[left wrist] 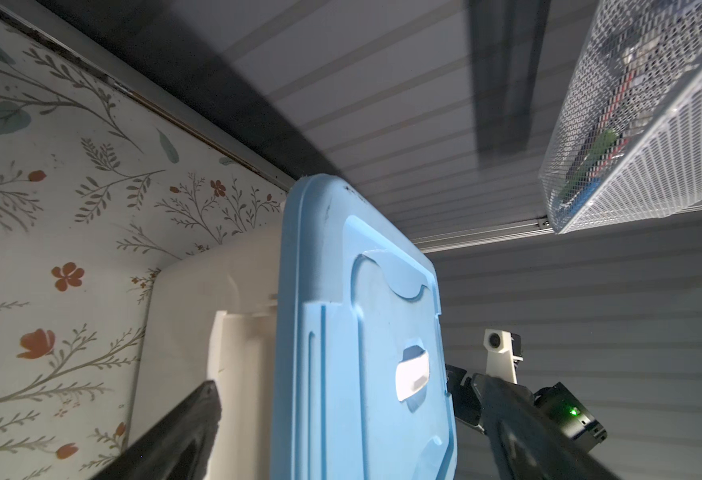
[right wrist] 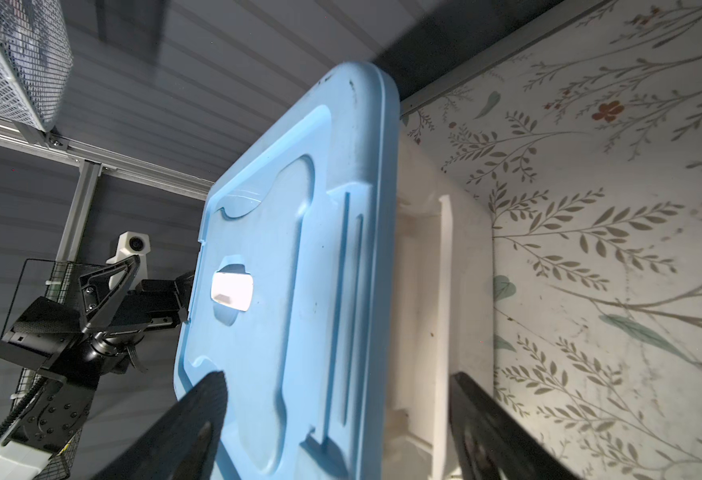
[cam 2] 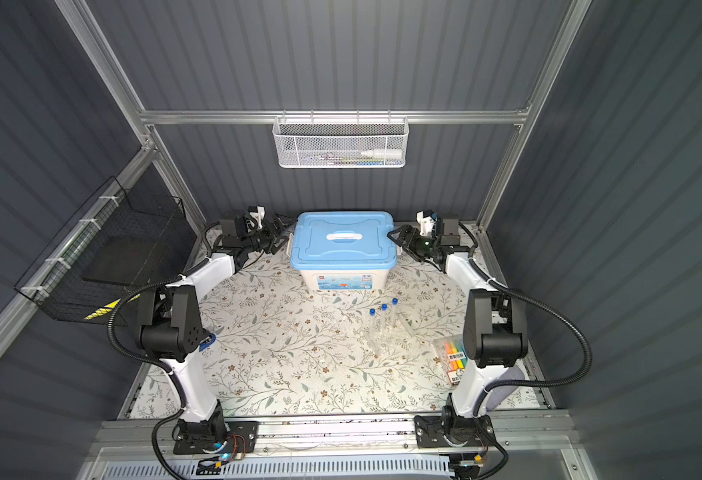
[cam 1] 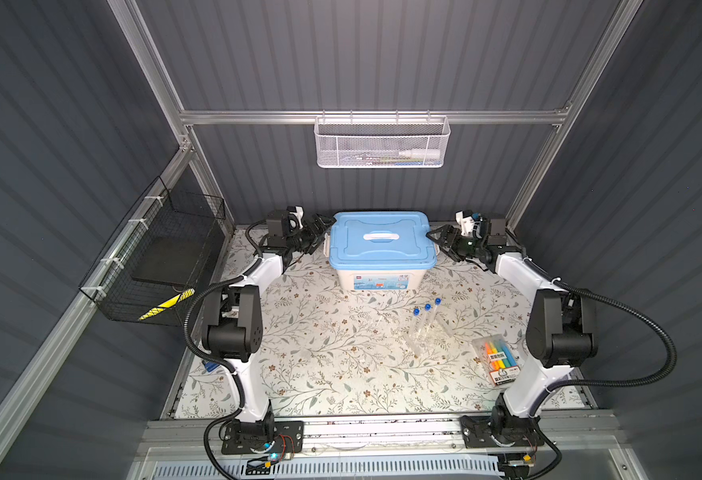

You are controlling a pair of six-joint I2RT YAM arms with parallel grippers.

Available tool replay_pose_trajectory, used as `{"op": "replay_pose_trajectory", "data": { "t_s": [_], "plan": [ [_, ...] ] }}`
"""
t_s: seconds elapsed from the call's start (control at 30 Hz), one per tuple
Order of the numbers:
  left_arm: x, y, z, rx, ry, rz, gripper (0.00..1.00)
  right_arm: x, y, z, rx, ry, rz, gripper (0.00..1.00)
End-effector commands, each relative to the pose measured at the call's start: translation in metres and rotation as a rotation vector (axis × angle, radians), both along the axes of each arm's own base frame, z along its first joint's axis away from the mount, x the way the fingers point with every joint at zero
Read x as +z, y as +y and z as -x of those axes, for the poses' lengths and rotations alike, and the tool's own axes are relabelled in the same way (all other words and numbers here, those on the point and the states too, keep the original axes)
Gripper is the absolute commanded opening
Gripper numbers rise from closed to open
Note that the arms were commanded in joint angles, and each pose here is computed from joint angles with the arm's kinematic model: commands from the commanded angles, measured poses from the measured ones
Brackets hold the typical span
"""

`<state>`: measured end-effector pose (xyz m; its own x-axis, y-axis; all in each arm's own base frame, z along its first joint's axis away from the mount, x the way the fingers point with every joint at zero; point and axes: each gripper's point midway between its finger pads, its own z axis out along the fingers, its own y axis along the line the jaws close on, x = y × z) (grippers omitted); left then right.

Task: Organize the chemistry lab equipment

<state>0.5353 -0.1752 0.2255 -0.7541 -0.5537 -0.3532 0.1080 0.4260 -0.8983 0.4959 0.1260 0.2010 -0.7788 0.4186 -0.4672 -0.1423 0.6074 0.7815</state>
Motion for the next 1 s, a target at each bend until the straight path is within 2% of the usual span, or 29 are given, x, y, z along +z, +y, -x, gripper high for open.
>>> {"op": "replay_pose_trajectory", "data": {
  "t_s": [0.0,0.17,0.2,0.97],
  "plan": [
    [0.016,0.001,0.001,-0.005,-0.035,0.039,0.99,0.029,0.010,-0.001,0.045,-0.067,-0.048,0.84],
    [0.023,0.001,0.001,-0.002,-0.046,0.054,0.99,0.036,0.010,0.000,0.040,-0.077,-0.054,0.83],
    [0.009,0.001,0.005,0.000,-0.013,0.056,0.99,0.037,0.010,0.000,0.039,-0.075,-0.057,0.83],
    [0.017,-0.005,0.012,-0.012,-0.029,0.055,1.00,0.053,0.021,0.002,0.036,-0.091,-0.059,0.81]
  ]
}}
